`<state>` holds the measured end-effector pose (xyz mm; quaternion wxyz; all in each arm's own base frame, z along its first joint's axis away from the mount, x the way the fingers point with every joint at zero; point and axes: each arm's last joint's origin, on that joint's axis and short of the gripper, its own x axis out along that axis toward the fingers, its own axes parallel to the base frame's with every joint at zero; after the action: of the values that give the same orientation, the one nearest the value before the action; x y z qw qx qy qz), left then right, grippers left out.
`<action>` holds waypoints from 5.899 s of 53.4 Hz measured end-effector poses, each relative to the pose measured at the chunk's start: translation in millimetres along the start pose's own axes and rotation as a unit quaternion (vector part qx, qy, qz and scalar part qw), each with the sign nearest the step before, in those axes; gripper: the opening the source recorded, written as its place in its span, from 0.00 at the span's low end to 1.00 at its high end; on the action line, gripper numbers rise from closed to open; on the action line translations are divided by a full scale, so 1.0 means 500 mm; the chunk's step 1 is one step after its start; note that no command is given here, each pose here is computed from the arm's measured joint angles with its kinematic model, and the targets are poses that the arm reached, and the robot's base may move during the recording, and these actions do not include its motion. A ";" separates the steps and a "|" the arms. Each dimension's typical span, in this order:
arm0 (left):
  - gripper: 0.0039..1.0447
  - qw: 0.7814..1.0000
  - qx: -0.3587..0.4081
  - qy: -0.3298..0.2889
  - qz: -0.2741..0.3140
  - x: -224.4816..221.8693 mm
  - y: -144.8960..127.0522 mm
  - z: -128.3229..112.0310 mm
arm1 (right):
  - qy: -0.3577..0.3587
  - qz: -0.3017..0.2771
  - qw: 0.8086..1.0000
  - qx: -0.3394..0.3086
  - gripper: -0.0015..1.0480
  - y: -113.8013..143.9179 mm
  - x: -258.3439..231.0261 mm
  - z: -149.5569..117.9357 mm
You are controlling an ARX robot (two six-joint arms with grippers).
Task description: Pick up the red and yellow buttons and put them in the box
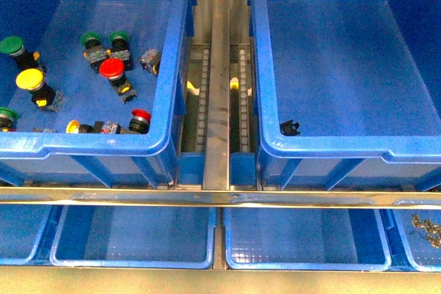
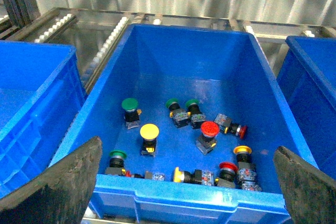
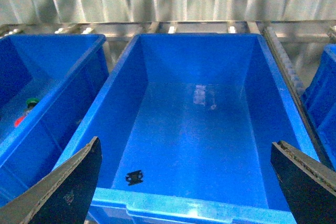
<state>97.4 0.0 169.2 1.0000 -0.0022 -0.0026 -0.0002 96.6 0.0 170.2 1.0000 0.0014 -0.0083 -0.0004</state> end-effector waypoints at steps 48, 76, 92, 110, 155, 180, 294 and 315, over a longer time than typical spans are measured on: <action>0.93 1.000 0.000 0.000 0.000 0.000 0.000 0.000 | 0.000 0.000 1.000 0.000 0.94 0.000 0.000 0.000; 0.93 0.952 -0.062 0.259 0.149 0.090 0.020 0.069 | 0.000 0.000 1.000 0.000 0.94 0.000 0.000 0.000; 0.93 0.956 0.018 0.291 -0.046 0.282 0.041 0.078 | 0.000 0.000 1.000 0.000 0.94 0.000 0.000 0.000; 0.93 0.922 0.052 0.356 -0.142 0.460 -0.005 0.002 | 0.000 0.000 1.000 0.000 0.94 0.000 0.000 0.000; 0.93 0.889 0.075 0.411 -0.187 0.683 -0.045 -0.166 | 0.000 0.000 1.000 0.000 0.94 0.000 0.000 0.000; 0.93 0.885 0.073 0.417 -0.193 0.734 -0.062 -0.193 | 0.000 0.000 1.000 0.000 0.94 0.000 0.000 0.000; 0.32 0.811 -0.341 0.381 -0.285 0.521 -0.233 0.088 | 0.000 0.000 1.000 0.000 0.94 0.000 0.000 0.000; 0.32 0.777 -0.368 0.390 -0.330 0.543 -0.375 0.100 | 0.000 0.000 1.000 0.000 0.94 0.000 0.000 0.000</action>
<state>368.6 -187.2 221.3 0.7768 -0.3692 0.3873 -0.3320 96.6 0.0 170.2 1.0000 0.0014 -0.0083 -0.0002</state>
